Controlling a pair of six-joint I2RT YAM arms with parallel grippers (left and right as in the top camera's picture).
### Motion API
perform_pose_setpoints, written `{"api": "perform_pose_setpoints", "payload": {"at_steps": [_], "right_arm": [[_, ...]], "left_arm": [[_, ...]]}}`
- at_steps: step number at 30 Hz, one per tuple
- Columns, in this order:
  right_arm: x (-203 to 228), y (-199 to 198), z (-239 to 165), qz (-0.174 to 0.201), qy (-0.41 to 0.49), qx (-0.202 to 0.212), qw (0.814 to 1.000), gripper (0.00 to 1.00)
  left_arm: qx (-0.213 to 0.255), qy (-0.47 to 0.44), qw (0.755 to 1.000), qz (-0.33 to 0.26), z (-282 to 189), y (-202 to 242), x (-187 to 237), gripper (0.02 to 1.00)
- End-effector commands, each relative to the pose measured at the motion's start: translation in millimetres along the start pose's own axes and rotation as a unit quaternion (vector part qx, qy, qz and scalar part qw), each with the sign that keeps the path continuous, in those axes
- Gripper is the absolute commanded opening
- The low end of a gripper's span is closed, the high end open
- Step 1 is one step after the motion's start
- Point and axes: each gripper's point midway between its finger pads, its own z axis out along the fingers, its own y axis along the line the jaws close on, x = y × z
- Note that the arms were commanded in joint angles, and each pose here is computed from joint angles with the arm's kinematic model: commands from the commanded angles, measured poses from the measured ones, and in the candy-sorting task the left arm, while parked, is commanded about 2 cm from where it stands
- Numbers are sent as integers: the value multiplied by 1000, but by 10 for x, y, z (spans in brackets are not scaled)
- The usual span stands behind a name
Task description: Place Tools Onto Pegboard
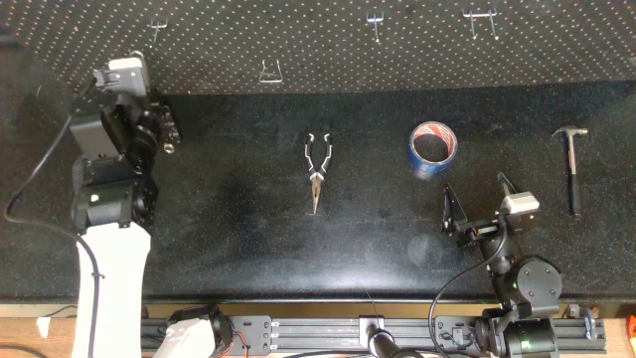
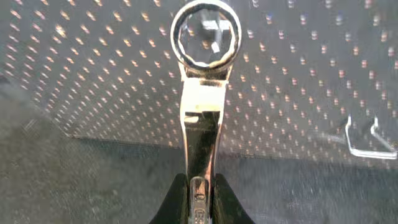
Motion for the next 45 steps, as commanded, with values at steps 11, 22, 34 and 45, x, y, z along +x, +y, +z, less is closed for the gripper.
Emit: {"api": "perform_pose_setpoints", "payload": {"at_steps": [11,22,34,45], "right_arm": [[15,15,-1,6,1,-3,1000,976],[15,15,-1,6,1,-3,1000,976],[15,14,-1,6,1,-3,1000,976],[15,15,-1,6,1,-3,1000,976]], "left_arm": [[0,2,1000,24,406,-120,27,29],[-31,16,999,19,470,-12,107,29],[-15,-32,999,26,-12,-156,-169,27],[-57,7,998,7,75,106,61,29]]}}
